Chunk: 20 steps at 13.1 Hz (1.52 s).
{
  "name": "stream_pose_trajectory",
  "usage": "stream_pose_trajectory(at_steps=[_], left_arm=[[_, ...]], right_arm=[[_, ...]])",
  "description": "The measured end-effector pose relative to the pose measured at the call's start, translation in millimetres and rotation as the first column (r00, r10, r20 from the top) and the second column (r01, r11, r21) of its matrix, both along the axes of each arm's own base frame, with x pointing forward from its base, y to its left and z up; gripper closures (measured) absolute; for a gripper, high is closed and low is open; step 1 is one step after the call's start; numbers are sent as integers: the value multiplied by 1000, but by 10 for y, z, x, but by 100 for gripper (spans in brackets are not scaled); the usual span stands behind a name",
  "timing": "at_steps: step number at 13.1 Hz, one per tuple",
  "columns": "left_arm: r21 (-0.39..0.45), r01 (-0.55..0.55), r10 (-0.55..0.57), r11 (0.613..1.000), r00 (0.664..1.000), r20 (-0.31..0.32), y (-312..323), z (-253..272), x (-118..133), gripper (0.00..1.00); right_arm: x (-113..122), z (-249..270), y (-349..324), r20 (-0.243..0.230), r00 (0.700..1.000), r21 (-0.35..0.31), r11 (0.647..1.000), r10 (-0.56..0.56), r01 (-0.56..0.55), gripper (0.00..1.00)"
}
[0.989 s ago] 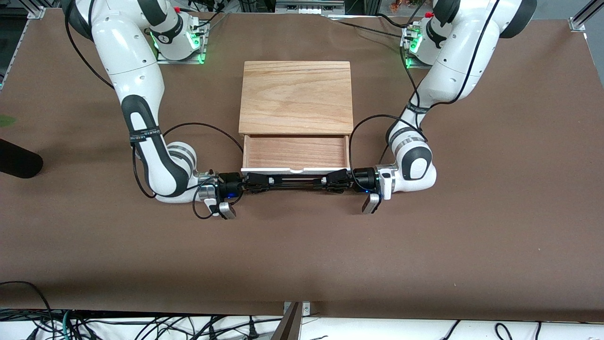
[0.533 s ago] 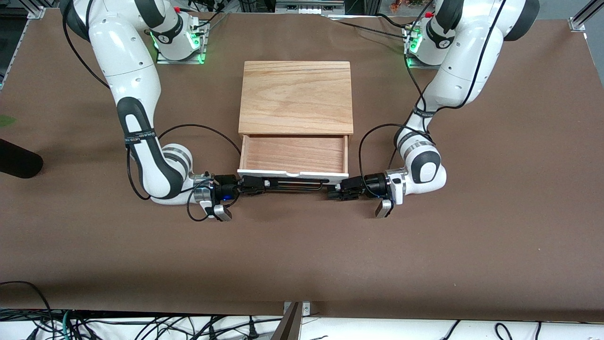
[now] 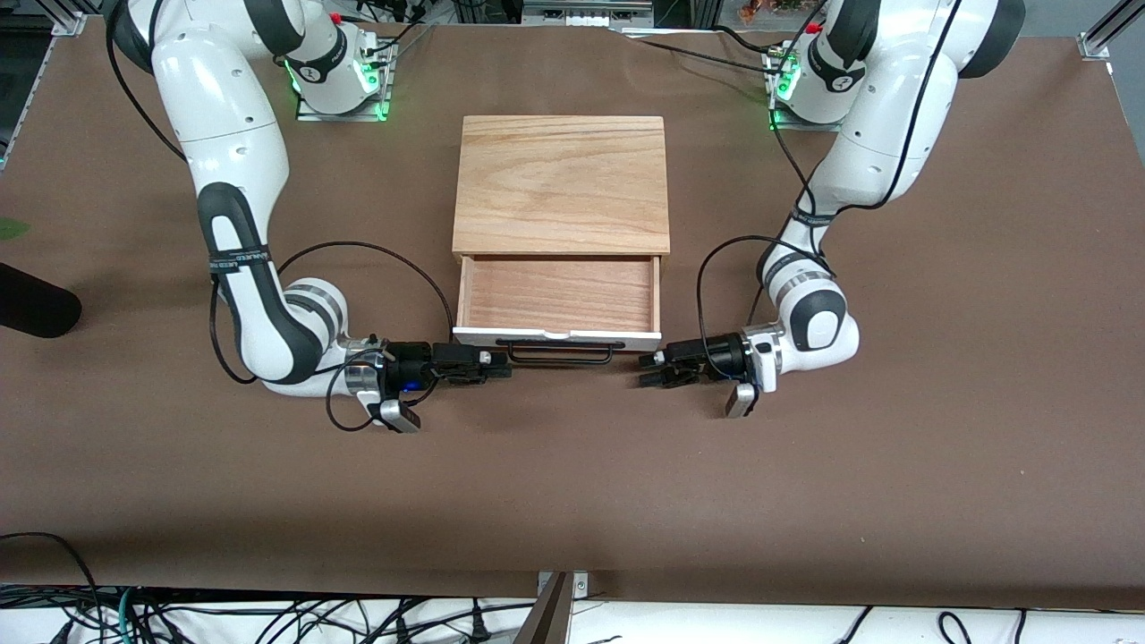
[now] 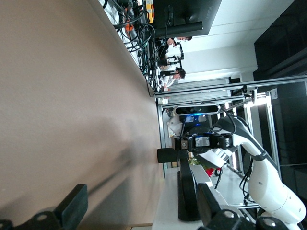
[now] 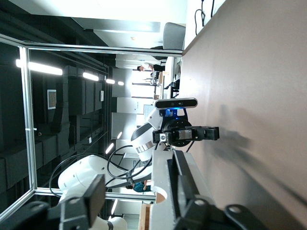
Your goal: Pull top drawer with both arms simultaneously
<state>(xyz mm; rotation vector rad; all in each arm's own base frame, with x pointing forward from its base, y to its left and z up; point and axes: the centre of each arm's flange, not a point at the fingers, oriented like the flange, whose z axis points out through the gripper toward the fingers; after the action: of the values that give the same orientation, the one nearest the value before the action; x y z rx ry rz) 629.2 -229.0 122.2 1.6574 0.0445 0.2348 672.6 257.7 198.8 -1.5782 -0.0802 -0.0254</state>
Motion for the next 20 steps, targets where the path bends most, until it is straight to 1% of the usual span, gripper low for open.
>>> stream_pose_trajectory(at_steps=[1, 2, 3, 4, 5, 7, 8, 9, 10, 11, 12, 13, 15, 17, 18, 19, 20], left_arm=[[5, 6, -6, 1000, 1000, 2, 40, 95, 41, 0], [13, 20, -20, 1000, 1000, 5, 69, 217, 76, 0], [27, 39, -39, 999, 999, 2, 108, 363, 110, 0], [40, 58, -58, 998, 998, -10, 161, 535, 138, 0], [58, 78, -77, 995, 997, -27, 232, 728, 150, 0], [111, 120, -115, 986, 992, -57, 424, 1120, 97, 0], [146, 143, -134, 979, 988, -70, 538, 1316, 39, 0], [188, 168, -155, 968, 984, -83, 657, 1510, -28, 0], [240, 194, -176, 951, 980, -96, 794, 1714, -98, 0], [297, 217, -192, 930, 975, -110, 940, 1920, -157, 0], [362, 236, -203, 902, 971, -127, 1092, 2139, -212, 0], [431, 251, -208, 867, 967, -144, 1244, 2369, -272, 0], [568, 269, -198, 778, 963, -184, 1510, 2822, -424, 0], [697, 279, -178, 661, 960, -216, 1723, 3243, -612, 0], [745, 288, -172, 601, 957, -231, 1804, 3430, -715, 0], [785, 295, -166, 545, 956, -244, 1879, 3588, -811, 0], [820, 297, -159, 489, 955, -251, 1960, 3731, -900, 0]], right_arm=[[23, 54, 7, 6, 1000, 3, 1000, 0, 0, 16], [46, 111, 11, 8, 1000, 4, 1000, 0, 0, 4], [78, 172, -17, 4, 1000, -6, 1000, 2, -2, 0], [123, 248, -84, -5, 1000, -34, 999, 11, -11, 0], [185, 365, -172, -9, 999, -86, 996, 34, -35, 0], [303, 693, -371, -17, 997, -223, 971, 80, -82, 0], [354, 890, -488, -16, 995, -302, 948, 97, -98, 0], [385, 1078, -606, -8, 993, -387, 915, 118, -112, 0], [395, 1257, -726, 8, 989, -479, 869, 147, -125, 0], [390, 1401, -861, 24, 983, -568, 812, 180, -134, 0], [373, 1526, -1013, 31, 976, -647, 748, 216, -145, 0], [341, 1647, -1184, 22, 967, -713, 682, 252, -162, 0], [257, 1942, -1614, -17, 954, -818, 545, 299, -185, 0], [111, 2412, -2073, -57, 944, -906, 381, 325, -186, 0], [-7, 2669, -2223, -84, 937, -930, 311, 339, -196, 0], [-142, 2886, -2325, -130, 929, -945, 241, 346, -222, 0], [-275, 3069, -2377, -194, 928, -955, 157, 319, -253, 0]])
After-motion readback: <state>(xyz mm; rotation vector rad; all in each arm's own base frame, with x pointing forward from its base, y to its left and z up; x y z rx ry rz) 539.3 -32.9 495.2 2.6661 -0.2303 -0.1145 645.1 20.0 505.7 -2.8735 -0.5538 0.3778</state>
